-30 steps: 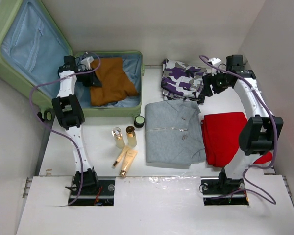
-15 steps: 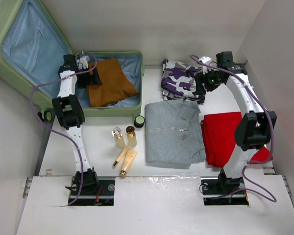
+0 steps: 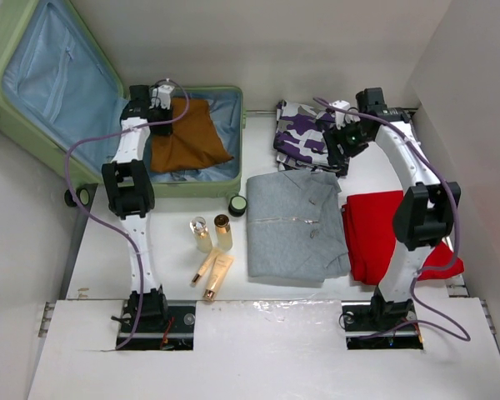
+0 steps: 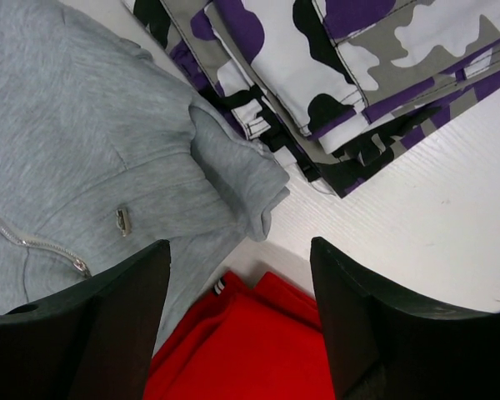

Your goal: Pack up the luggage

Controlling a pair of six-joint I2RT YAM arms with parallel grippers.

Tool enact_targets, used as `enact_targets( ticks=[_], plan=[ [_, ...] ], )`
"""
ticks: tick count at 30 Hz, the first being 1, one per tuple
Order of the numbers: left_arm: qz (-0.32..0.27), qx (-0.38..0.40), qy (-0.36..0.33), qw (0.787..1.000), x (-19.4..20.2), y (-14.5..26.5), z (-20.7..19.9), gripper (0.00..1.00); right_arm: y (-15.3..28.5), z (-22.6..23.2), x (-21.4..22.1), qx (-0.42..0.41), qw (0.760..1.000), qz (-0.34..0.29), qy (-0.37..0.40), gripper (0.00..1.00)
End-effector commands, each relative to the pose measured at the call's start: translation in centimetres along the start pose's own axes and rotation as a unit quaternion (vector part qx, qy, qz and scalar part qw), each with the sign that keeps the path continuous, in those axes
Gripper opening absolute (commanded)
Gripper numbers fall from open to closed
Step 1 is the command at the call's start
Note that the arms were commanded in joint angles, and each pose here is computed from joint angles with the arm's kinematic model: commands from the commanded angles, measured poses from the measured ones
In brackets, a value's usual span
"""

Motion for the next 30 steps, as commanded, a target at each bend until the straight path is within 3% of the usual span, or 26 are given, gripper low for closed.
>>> enact_targets(
  ticks=[1, 9, 10, 12, 14, 17, 18, 21, 22, 24, 28, 30],
  plan=[
    [-0.119, -0.104, -0.173, 0.972, -7.7, 2.2, -0.4, 0.00, 0.8, 0.3, -1.4, 0.011, 1.000, -0.010, 0.014, 0.73],
    [-0.159, -0.137, -0.180, 0.961, -9.9, 2.8, 0.4, 0.03, -1.0, 1.2, -2.4, -0.004, 1.000, 0.001, 0.027, 0.73],
    [-0.154, -0.138, -0.172, 0.963, -9.6, 2.6, 0.4, 0.33, -1.0, 1.1, -2.4, -0.004, 0.999, 0.001, 0.032, 0.73],
    [-0.137, -0.151, -0.161, 0.966, -8.9, 2.2, 0.7, 0.58, -1.3, 1.1, -2.2, -0.007, 1.000, 0.010, 0.029, 0.73],
    [-0.127, -0.174, -0.134, 0.967, -8.4, 2.4, 0.9, 0.73, -1.5, 1.5, -2.3, -0.010, 0.999, 0.010, 0.038, 0.73],
    [-0.149, -0.228, -0.100, 0.957, -10.2, 5.9, 1.2, 0.80, -1.3, 2.2, -2.7, -0.012, 0.999, 0.002, 0.053, 0.74],
    [-0.159, -0.240, -0.086, 0.954, -10.8, 7.1, 1.2, 0.88, -1.4, 2.2, -2.9, -0.010, 0.998, -0.003, 0.055, 0.74],
    [-0.200, -0.286, -0.074, 0.934, -13.7, 12.2, 1.2, 0.92, -1.2, 2.2, -3.7, -0.011, 0.998, -0.027, 0.056, 0.75],
    [-0.220, -0.302, -0.066, 0.925, -14.9, 14.6, 1.0, 0.99, -1.2, 2.3, -3.9, -0.016, 0.998, -0.034, 0.058, 0.75],
    [-0.235, -0.304, -0.062, 0.921, -15.8, 16.5, 0.7, 1.00, -1.4, 2.4, -3.8, -0.023, 0.998, -0.036, 0.053, 0.75],
    [-0.255, -0.258, -0.064, 0.930, -16.7, 18.9, -0.9, 1.00, -1.9, 2.5, -3.8, -0.033, 0.997, -0.042, 0.054, 0.76],
    [-0.247, -0.225, -0.072, 0.940, -16.2, 18.1, -1.5, 1.00, -2.2, 2.6, -3.7, -0.037, 0.997, -0.042, 0.054, 0.76]
  ],
)
Point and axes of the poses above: each gripper's point midway between its finger pads, its own y axis back along the fingers, its own z axis along the line the jaws close on, x = y × z, the point moved 8 cm from there along y, back along the fingers, and after that the axes turned 5 degrees about -y, right-handed, at the moved point
